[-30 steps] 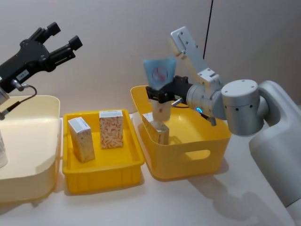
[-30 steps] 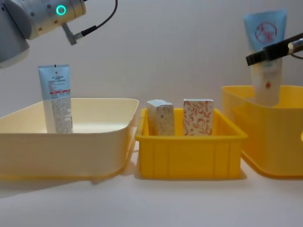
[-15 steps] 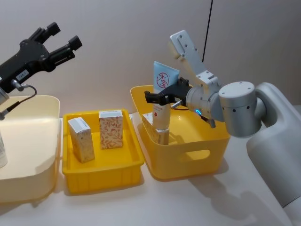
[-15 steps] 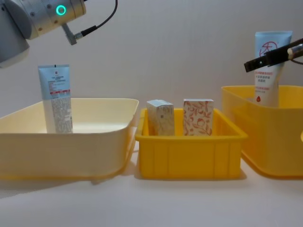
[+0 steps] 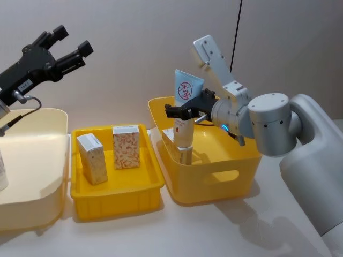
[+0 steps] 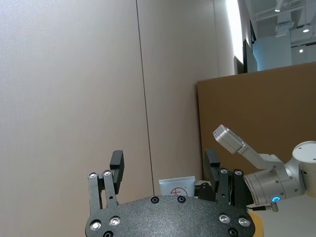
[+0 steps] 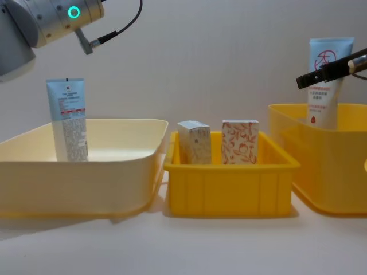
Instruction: Bimanual collaborative sorting of washing and personal care products
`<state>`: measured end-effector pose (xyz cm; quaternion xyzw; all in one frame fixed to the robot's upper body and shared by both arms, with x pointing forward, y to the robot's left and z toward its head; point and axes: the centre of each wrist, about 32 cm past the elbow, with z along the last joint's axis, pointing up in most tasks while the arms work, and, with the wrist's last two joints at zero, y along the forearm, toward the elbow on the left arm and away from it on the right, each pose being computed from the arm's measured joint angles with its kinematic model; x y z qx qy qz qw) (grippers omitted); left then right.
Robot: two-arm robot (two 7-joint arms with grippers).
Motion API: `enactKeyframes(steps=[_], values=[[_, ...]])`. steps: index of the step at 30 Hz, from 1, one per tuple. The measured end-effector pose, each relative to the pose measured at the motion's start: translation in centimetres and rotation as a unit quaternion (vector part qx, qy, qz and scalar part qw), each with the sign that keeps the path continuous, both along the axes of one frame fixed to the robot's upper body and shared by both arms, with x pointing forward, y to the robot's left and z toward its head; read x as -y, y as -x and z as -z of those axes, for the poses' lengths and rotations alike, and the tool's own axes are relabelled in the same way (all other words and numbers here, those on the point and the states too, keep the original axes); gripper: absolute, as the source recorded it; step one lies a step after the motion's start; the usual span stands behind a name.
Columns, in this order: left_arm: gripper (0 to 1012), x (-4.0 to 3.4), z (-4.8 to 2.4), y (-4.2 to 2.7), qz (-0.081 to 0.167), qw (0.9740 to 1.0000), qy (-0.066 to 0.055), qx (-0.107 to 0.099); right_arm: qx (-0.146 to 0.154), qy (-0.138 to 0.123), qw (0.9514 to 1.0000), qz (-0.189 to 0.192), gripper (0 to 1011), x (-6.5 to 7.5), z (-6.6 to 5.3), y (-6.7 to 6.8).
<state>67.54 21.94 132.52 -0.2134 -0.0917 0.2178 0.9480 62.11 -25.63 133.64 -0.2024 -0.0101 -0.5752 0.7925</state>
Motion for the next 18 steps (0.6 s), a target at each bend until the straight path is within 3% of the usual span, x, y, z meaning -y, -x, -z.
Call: enactKeyframes(steps=[18], values=[[1003,0.0,0.0,0.0,0.0,1.0,0.0,0.0,-0.001,0.0,1.0,0.001,1001,-0.03,0.07,-0.03]])
